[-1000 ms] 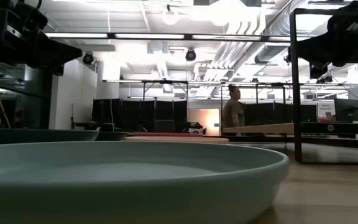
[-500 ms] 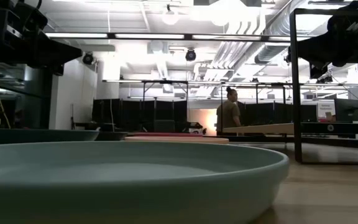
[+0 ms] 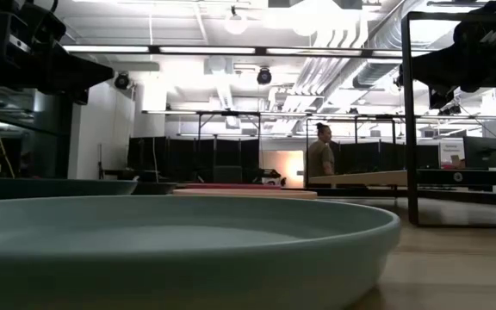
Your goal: Place and stack plates onto a shelf
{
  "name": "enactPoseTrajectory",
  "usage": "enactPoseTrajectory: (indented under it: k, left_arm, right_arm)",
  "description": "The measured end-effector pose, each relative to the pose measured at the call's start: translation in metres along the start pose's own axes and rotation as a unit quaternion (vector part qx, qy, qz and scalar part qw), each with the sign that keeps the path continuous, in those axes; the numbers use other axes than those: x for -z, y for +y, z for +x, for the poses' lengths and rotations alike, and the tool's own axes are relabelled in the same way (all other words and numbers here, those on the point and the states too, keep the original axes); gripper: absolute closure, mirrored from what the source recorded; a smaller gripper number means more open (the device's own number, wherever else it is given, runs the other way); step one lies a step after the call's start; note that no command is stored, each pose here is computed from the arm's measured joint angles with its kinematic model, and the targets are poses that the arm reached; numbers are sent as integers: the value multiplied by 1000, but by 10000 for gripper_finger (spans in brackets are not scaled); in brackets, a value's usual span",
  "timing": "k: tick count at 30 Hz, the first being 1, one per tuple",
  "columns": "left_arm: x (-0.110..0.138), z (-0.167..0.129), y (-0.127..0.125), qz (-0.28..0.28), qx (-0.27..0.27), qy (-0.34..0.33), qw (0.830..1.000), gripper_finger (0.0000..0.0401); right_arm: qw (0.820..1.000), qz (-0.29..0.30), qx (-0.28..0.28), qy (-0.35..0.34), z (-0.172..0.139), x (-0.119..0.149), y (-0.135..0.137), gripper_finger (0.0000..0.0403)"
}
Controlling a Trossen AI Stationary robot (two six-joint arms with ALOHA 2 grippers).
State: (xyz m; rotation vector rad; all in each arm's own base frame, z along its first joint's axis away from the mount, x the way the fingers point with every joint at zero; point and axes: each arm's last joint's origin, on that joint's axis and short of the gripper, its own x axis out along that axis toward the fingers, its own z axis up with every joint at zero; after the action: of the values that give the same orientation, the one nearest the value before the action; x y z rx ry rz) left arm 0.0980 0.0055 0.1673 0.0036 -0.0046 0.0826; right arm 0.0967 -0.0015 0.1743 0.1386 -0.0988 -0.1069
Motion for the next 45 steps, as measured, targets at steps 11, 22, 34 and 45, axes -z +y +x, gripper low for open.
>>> enactPoseTrajectory:
  k: [11,22,34,45]
  left_arm:
    - [0,0,0,0,0,0,1000,400]
    - [0,0,0,0,0,0,1000,400]
    - [0,0,0,0,0,0,1000,400]
    - [0,0,0,0,0,0,1000,400]
  right_arm:
    - [1000,0,0,0,0,0,0,377]
    - [967,186,-26,-171,-6,-33,2,377]
    - [865,322,3,-385,-19,-103,2,377]
    - [968,173,39,-179,118,-175,35,377]
